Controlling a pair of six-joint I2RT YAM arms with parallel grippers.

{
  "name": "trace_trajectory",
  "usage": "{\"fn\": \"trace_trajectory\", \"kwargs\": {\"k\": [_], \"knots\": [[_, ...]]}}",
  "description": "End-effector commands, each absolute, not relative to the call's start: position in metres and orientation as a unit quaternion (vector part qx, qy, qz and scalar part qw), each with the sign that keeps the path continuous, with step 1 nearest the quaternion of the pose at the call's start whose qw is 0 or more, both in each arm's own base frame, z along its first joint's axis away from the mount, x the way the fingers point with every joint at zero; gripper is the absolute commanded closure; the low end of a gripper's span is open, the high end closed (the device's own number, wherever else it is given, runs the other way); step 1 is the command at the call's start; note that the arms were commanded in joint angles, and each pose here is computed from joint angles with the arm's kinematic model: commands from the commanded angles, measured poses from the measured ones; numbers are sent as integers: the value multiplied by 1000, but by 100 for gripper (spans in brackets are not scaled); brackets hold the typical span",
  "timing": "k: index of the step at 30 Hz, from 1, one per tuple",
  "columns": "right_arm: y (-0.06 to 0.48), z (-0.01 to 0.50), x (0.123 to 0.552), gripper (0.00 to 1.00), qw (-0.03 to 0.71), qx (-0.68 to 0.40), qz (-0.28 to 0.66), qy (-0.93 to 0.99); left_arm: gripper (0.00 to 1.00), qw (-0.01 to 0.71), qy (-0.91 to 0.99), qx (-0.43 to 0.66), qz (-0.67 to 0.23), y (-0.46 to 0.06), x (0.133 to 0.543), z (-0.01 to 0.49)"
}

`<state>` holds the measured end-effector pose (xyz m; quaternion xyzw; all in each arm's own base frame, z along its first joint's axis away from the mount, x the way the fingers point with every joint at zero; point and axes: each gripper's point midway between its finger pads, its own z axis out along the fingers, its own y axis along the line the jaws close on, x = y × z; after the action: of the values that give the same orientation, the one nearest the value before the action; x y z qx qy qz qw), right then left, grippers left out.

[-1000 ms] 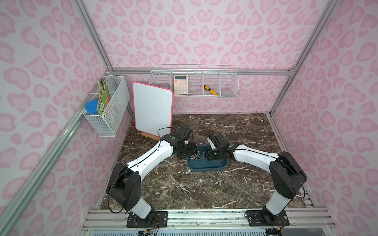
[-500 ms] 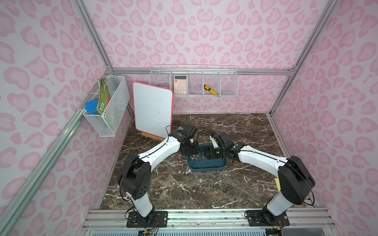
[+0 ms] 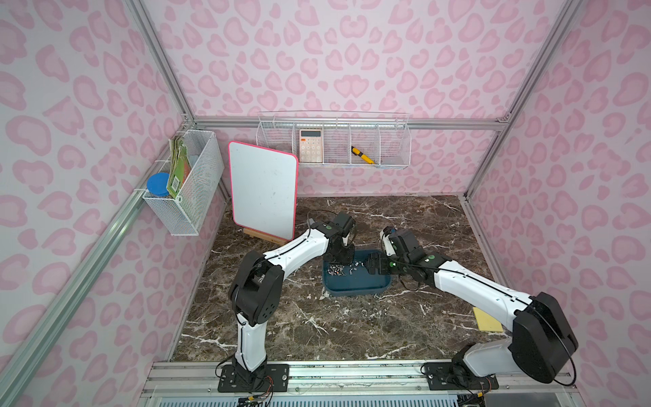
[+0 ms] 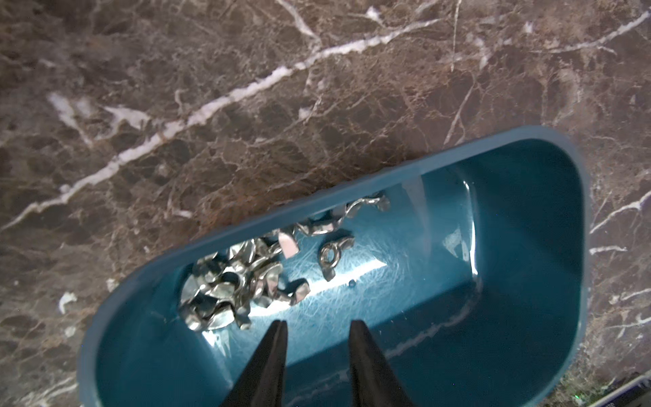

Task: Take out the wing nut from the storage box
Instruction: Adjust the wing nut in the storage box.

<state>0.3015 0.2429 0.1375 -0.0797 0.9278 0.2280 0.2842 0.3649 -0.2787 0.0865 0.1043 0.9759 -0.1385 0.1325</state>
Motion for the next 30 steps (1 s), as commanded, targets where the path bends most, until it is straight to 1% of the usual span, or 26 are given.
{"fn": "trace_trajectory", "kwargs": {"k": [1, 10, 21, 30], "knots": [[233, 137, 299, 3, 287, -62, 218, 931, 66, 124, 977, 116, -130, -282, 363, 83], [223, 139, 291, 3, 290, -50, 220, 930, 67, 116, 974, 154, -118, -291, 370, 66], [219, 134, 286, 3, 283, -43, 220, 932, 66, 115, 972, 172, -107, -298, 378, 53], [219, 130, 285, 3, 279, -43, 219, 934, 67, 95, 971, 186, -115, -312, 364, 40]]}}
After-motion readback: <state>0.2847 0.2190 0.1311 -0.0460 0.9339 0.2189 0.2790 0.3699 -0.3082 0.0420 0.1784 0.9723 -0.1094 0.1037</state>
